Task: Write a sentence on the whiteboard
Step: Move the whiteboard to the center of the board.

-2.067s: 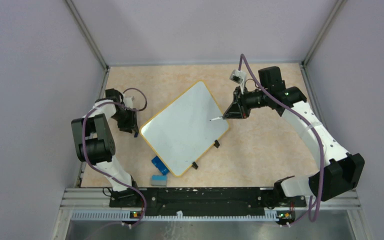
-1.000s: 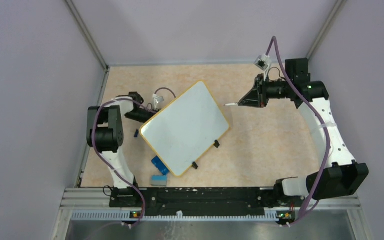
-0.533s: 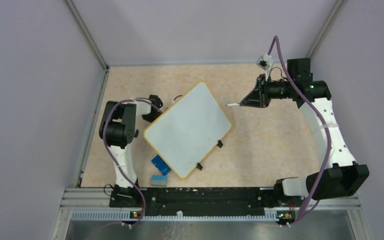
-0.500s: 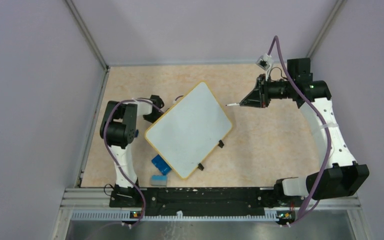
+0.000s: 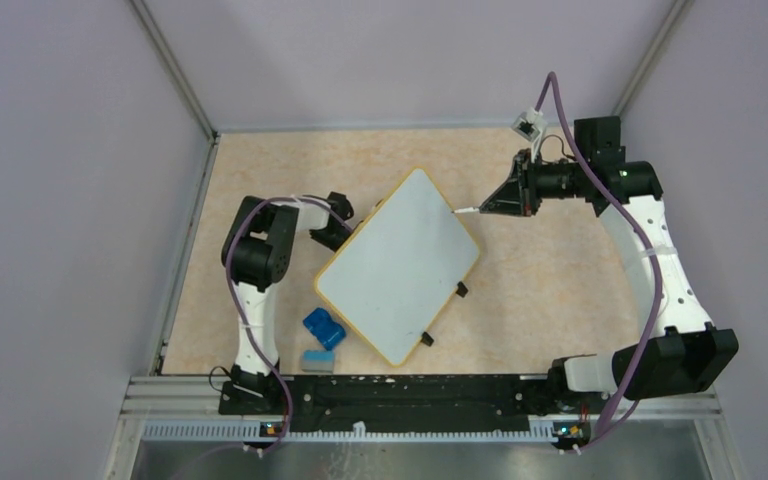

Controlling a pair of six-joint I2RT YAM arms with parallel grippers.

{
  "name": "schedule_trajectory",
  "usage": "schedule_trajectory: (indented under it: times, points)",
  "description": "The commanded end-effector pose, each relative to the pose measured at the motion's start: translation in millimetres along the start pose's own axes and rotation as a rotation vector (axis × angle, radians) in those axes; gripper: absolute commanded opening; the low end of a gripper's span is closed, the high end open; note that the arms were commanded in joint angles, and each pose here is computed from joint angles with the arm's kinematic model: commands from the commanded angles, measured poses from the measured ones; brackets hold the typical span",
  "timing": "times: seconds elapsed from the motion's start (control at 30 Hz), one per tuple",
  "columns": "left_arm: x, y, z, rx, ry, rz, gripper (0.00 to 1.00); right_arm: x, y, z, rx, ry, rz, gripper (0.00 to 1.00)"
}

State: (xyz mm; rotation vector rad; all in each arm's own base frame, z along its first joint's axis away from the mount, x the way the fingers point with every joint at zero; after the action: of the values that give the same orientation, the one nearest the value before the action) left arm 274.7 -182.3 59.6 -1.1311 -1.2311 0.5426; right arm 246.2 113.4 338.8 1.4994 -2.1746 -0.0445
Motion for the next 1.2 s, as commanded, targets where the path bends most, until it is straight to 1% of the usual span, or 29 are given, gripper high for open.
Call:
schedule_trajectory:
  times: [0.0, 0.23, 0.47, 0.67, 0.83, 0.93, 1.07, 1.17]
  points:
    - [-9.2, 23.6, -19.9, -0.090, -0.013, -0.087, 0.45, 12.3, 8.4, -17.1, 0.079, -0.035, 0.017, 0.00]
    - [1.0, 20.1, -37.7, -0.118, -0.105, -0.123, 0.46, 15.3, 11.8, -15.4, 0.092, -0.020, 0.023, 0.00]
    - [-25.8, 20.5, -63.4, -0.179, -0.051, -0.113, 0.40, 14.5, 10.6, -9.4, 0.091, 0.002, 0.017, 0.00]
    - [-47.7, 14.8, -77.6, -0.221, -0.018, -0.075, 0.39, 14.1, 10.6, -7.8, 0.092, 0.006, 0.012, 0.00]
    - [-73.7, 3.9, -78.3, -0.254, 0.042, -0.037, 0.39, 13.0, 9.5, -5.2, 0.088, 0.011, 0.007, 0.00]
    - [-81.9, -0.7, -81.1, -0.262, 0.055, -0.024, 0.39, 13.1, 10.1, -3.7, 0.088, 0.013, 0.006, 0.00]
    - [-75.2, -8.4, -95.3, -0.271, 0.038, -0.036, 0.43, 13.4, 12.0, 0.3, 0.089, 0.018, 0.006, 0.00]
    - [-50.2, -20.0, -112.6, -0.299, -0.018, -0.057, 0.48, 14.7, 15.9, 0.6, 0.099, 0.011, 0.003, 0.00]
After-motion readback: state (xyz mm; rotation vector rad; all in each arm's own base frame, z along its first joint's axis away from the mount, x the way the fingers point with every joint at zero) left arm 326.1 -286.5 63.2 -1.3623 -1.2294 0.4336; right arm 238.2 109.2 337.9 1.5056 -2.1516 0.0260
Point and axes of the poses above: each gripper's point midway between its finger pads, its own x axis back along the fingers, its own y axis along the line the jaws close on, z = x × y, the point moved 7 cm from there along x, back along the fingers, and after that the axes turned 10 degrees about x, right-handed, at the moved point
